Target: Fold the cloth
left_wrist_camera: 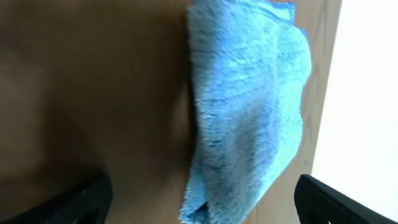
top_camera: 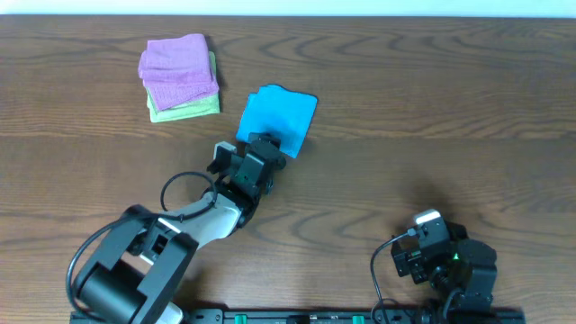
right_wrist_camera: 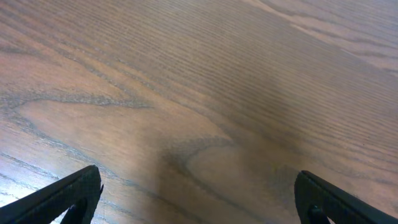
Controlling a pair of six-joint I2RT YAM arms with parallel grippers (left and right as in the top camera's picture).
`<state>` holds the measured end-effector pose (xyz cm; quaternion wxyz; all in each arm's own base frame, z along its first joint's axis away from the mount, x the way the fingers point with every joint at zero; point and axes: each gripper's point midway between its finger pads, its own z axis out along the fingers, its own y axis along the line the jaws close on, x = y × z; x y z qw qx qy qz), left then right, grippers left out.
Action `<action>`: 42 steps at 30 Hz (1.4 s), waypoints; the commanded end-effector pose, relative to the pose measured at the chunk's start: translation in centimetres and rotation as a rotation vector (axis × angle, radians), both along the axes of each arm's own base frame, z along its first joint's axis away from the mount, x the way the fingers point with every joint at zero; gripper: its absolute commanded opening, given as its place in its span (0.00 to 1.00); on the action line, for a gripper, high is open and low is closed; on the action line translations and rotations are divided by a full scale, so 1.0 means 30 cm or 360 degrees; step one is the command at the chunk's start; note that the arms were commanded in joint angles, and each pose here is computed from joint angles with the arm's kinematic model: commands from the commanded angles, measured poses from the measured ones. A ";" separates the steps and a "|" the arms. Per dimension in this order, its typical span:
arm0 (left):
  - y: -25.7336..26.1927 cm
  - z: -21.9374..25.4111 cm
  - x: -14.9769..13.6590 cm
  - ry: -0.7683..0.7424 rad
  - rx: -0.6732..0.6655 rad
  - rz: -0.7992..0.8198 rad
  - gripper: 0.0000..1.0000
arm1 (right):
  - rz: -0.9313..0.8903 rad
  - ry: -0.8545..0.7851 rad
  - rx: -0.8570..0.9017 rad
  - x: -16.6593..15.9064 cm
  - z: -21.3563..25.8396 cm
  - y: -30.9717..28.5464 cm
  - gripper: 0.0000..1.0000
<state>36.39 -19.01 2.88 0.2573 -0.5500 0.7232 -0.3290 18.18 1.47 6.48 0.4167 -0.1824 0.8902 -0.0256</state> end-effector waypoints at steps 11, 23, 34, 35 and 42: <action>-0.021 -0.164 0.066 -0.0027 0.0037 -0.0022 0.95 | -0.0017 0.0001 0.0021 -0.001 -0.004 -0.001 0.99; -0.041 -0.161 0.191 -0.0087 0.0057 -0.0009 0.78 | -0.0017 0.0001 0.0021 -0.001 -0.004 -0.001 0.99; -0.048 -0.135 0.208 -0.0108 -0.0044 0.0017 0.06 | -0.0017 0.0001 0.0021 -0.001 -0.004 -0.001 0.99; -0.050 -0.112 0.220 -0.0140 -0.0073 0.0029 0.06 | -0.0017 0.0001 0.0021 -0.001 -0.004 -0.001 0.99; -0.001 0.165 0.319 -0.0449 -0.0294 0.0160 0.06 | -0.0017 0.0001 0.0021 -0.001 -0.004 -0.001 0.99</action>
